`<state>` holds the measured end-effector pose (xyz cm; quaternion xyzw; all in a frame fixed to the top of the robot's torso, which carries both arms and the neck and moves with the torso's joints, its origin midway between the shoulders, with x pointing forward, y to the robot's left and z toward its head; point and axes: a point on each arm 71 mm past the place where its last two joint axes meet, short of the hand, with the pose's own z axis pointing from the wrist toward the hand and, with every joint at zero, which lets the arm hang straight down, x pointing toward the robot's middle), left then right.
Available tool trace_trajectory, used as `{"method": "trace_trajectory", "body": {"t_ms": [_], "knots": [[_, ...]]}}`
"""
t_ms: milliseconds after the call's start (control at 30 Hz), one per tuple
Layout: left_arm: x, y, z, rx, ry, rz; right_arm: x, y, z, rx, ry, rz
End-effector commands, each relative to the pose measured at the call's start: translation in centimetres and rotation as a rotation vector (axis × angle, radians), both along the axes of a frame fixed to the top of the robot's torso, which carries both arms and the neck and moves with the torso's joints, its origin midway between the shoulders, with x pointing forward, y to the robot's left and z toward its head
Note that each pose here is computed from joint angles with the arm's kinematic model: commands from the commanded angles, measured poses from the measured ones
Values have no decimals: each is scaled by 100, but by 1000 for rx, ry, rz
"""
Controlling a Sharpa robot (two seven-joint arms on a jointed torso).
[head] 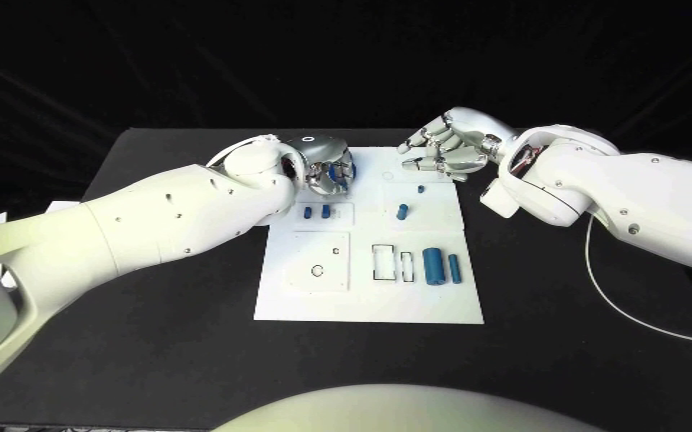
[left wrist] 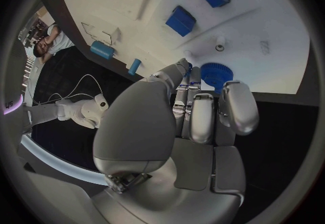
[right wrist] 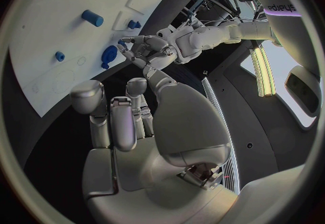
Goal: Assemble the parts on the task board
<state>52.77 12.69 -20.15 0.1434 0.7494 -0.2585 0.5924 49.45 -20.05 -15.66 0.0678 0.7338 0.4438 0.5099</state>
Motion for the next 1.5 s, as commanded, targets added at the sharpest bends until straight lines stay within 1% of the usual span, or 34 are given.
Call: {"method": "trace_trajectory", "body": {"t_ms": [33,100,200,300,367,500,700,933,1367,1500], "knots": [[-4,93,96,-57,11,31,-8,13,-12,0,5,16],[-8,175,134,-64,19,43,-8,11,-17,-1,6,16],[-11,293,154,-61,39,61,-9,8,-26,-1,8,15],[0,393,140,-48,66,80,-10,4,-32,-1,9,14],[10,442,124,-40,79,91,-10,2,-34,-1,9,13],[26,497,93,-31,93,103,-11,2,-37,-1,10,14],[39,502,58,-25,106,105,-12,2,-44,-1,11,14],[26,438,-4,-26,118,96,-13,5,-51,-1,13,15],[35,383,-39,-20,125,90,-17,10,-54,0,14,17],[36,362,-64,-20,126,88,-17,10,-54,0,14,17]]}}
